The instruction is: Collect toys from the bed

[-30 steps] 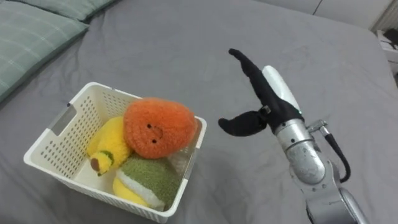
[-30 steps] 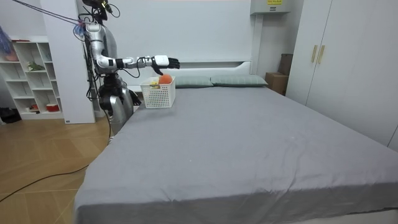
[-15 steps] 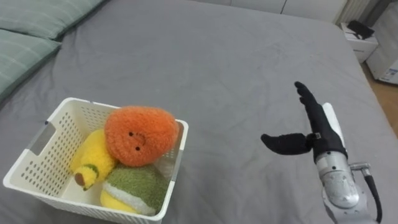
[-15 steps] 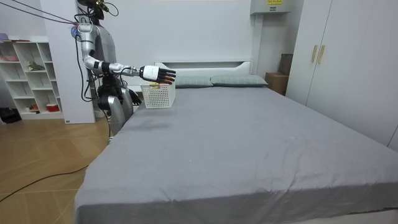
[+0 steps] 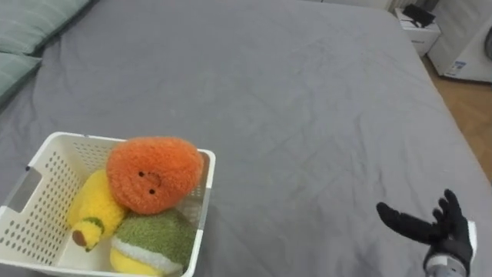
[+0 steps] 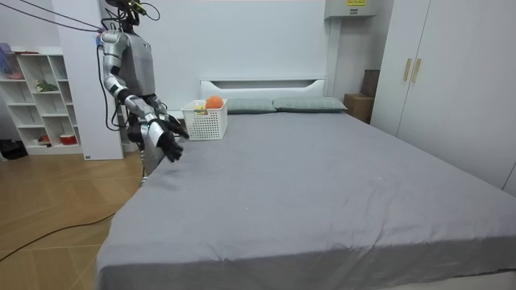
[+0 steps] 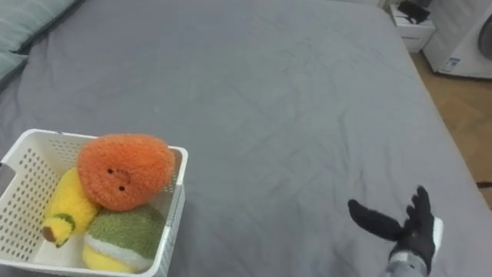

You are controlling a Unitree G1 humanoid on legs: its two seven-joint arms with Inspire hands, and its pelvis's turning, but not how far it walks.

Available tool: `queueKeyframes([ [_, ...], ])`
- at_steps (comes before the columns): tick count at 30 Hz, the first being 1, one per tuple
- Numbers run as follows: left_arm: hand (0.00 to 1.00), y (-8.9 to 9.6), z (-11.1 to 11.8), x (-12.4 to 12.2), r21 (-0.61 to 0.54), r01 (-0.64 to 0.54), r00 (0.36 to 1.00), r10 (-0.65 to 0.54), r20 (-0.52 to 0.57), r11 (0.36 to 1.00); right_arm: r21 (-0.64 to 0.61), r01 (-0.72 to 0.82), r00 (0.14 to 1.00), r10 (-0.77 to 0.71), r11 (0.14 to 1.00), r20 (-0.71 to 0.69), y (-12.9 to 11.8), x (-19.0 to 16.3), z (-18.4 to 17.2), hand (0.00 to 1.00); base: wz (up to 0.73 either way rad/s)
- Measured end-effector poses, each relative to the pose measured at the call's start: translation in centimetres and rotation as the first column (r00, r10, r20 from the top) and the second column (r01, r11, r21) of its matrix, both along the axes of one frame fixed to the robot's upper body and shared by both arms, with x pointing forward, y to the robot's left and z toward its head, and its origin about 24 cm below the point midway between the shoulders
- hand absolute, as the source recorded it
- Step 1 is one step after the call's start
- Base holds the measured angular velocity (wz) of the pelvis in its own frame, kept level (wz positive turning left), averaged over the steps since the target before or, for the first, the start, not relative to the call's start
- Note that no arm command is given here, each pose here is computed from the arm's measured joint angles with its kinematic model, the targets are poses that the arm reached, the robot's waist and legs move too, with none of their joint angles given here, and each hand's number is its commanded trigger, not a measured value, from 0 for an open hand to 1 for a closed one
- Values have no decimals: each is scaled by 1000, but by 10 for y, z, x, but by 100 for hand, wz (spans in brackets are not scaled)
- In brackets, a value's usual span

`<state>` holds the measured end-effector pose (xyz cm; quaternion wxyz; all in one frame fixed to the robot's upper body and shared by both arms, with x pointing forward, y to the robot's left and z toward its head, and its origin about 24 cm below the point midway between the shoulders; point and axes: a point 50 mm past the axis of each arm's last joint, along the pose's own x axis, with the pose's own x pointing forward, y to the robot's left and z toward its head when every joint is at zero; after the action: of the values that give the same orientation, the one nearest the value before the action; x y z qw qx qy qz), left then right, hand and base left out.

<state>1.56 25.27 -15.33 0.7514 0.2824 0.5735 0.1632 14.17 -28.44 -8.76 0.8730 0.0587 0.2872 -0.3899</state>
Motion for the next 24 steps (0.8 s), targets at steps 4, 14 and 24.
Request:
queueKeyframes([
  [4,0,0,-2,-10,-7,-58,998,58,-23,998,184,297,950,-270,937,-156,-2,-52,-37,0,-12],
  [14,0,3,-3,-24,-8,-179,983,178,-40,984,172,601,731,-450,780,-514,15,-161,-70,0,-1],
  [24,0,1,-4,-27,-28,-180,981,177,-77,983,295,485,747,-215,823,-629,40,-176,-80,0,0],
])
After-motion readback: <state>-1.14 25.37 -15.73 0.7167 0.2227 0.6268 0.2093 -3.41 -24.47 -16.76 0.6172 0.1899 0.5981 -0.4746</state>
